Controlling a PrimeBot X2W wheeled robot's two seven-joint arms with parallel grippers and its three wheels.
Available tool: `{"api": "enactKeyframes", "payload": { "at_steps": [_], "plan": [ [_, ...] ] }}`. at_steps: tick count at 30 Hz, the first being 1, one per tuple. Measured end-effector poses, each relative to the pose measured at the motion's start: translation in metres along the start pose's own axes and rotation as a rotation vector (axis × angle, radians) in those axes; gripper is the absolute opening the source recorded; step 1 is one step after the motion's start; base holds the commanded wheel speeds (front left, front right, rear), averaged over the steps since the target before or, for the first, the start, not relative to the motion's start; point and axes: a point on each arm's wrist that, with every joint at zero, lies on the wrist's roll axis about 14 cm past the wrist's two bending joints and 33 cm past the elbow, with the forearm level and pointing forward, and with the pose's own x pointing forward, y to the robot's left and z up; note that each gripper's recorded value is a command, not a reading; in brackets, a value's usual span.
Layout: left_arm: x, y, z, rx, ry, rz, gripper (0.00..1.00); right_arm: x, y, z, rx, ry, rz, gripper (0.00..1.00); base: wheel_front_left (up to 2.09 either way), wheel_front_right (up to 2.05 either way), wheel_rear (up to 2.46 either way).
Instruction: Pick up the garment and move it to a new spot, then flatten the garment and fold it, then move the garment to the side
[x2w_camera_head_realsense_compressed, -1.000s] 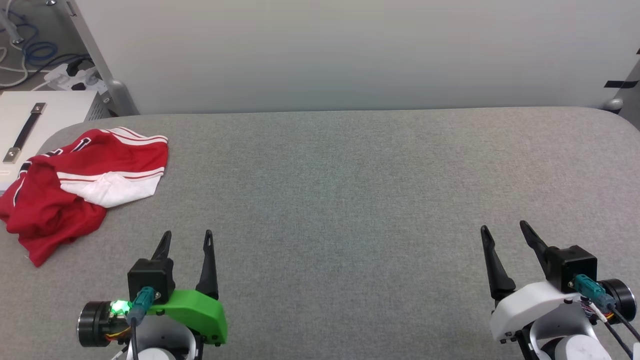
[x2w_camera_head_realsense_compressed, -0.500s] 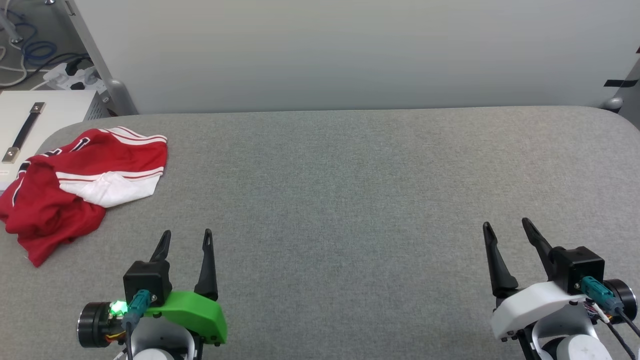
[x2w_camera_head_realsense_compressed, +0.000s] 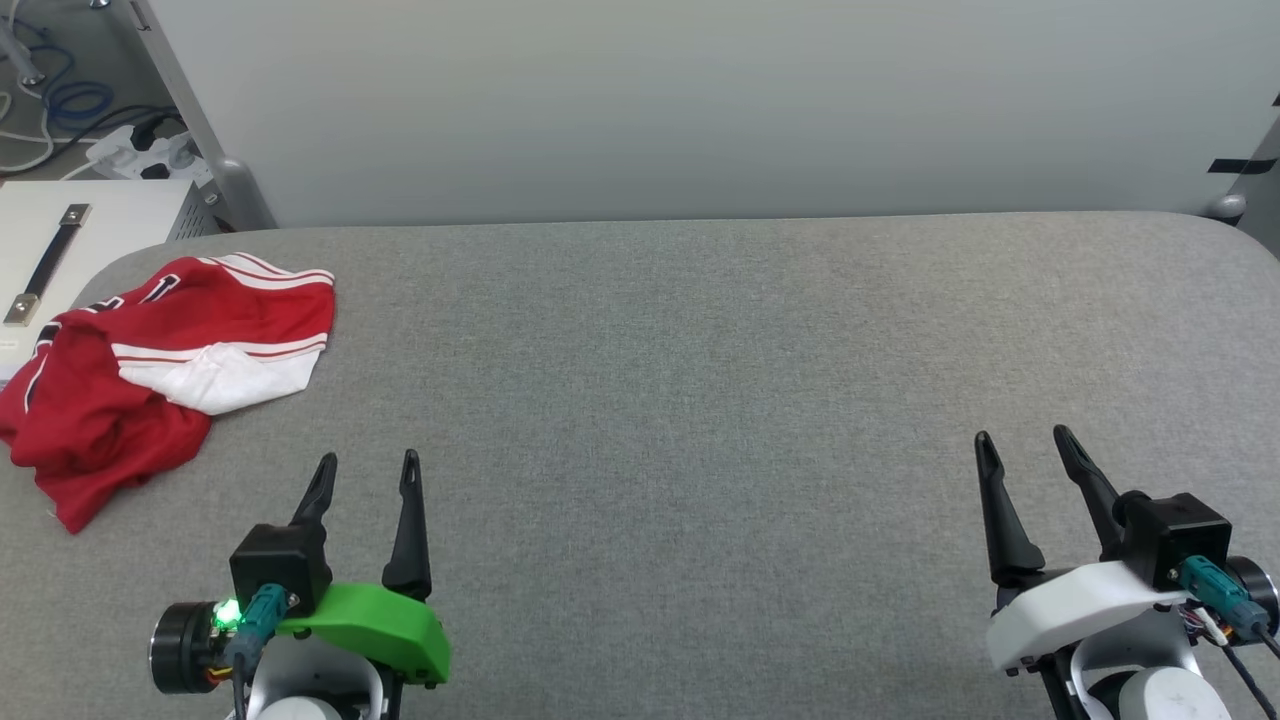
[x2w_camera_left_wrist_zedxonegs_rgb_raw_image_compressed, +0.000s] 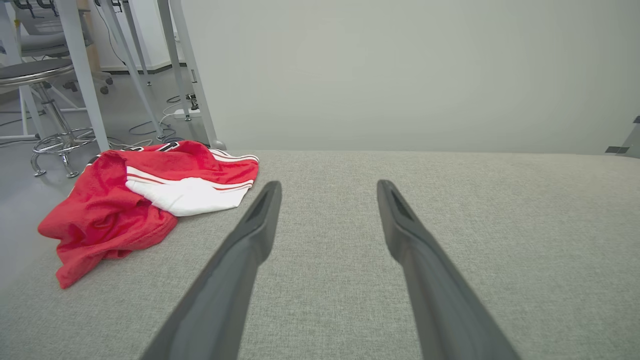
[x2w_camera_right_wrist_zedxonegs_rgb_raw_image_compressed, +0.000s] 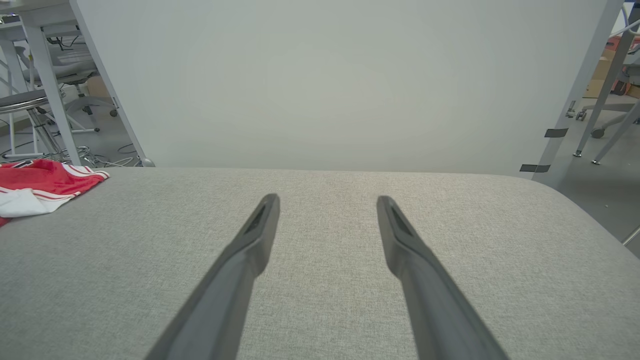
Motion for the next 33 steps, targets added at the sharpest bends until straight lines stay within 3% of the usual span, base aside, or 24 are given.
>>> {"api": "enactKeyframes", "payload": {
  "at_steps": [33],
  "plan": [
    [-0.003, -0.005, -0.014, -0.043, 0.006, -0.031, 1.00, -0.001, -0.005, -0.005, 0.049, -0.027, -0.019, 1.00, 0.00, 0.00, 0.00]
  ]
}}
